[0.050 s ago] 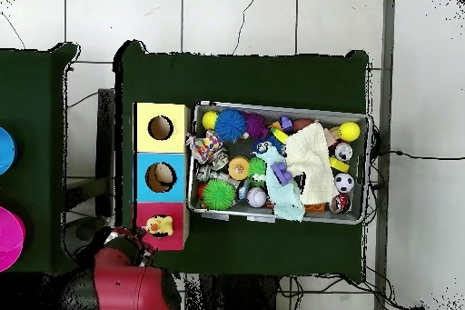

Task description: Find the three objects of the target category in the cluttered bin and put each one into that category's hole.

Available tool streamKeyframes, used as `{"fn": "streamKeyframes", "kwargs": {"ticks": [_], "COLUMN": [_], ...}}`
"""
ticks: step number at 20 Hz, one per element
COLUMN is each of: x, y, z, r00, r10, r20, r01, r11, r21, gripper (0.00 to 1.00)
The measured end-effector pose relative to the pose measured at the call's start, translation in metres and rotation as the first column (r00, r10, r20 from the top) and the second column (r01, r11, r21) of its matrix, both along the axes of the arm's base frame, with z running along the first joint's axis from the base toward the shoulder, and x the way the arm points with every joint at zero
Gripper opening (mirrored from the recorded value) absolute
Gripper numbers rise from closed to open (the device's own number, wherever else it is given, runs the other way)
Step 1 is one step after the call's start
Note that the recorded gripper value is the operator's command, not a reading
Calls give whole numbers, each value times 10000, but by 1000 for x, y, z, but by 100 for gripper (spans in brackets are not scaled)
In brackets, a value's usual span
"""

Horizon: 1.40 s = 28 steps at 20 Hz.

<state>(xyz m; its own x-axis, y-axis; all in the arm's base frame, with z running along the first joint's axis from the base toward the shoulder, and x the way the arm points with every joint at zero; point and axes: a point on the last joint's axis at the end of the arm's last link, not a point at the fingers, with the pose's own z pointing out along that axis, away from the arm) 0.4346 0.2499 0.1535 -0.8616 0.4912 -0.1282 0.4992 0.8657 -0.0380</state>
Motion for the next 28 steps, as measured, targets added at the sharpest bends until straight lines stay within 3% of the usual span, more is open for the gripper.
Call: {"fn": "streamKeyframes", "kwargs": {"ticks": [11, 15, 19, 26, 28], "x": [9, 17, 25, 32, 32], "y": [-30, -48, -58, -47, -44], "z": [4, 5, -3, -24, -28], "r00": [9990, 9993, 9968, 9828, 9809], "r10": [402, 221, 320, 852, 933], "r20": [212, 290, 728, 1637, 1709], "r01": [-390, -204, -265, -716, -796], "r11": [9978, 9980, 9968, 9936, 9932], "r21": [-534, -600, -758, -873, -852], "gripper": [0, 0, 0, 0, 0]}}
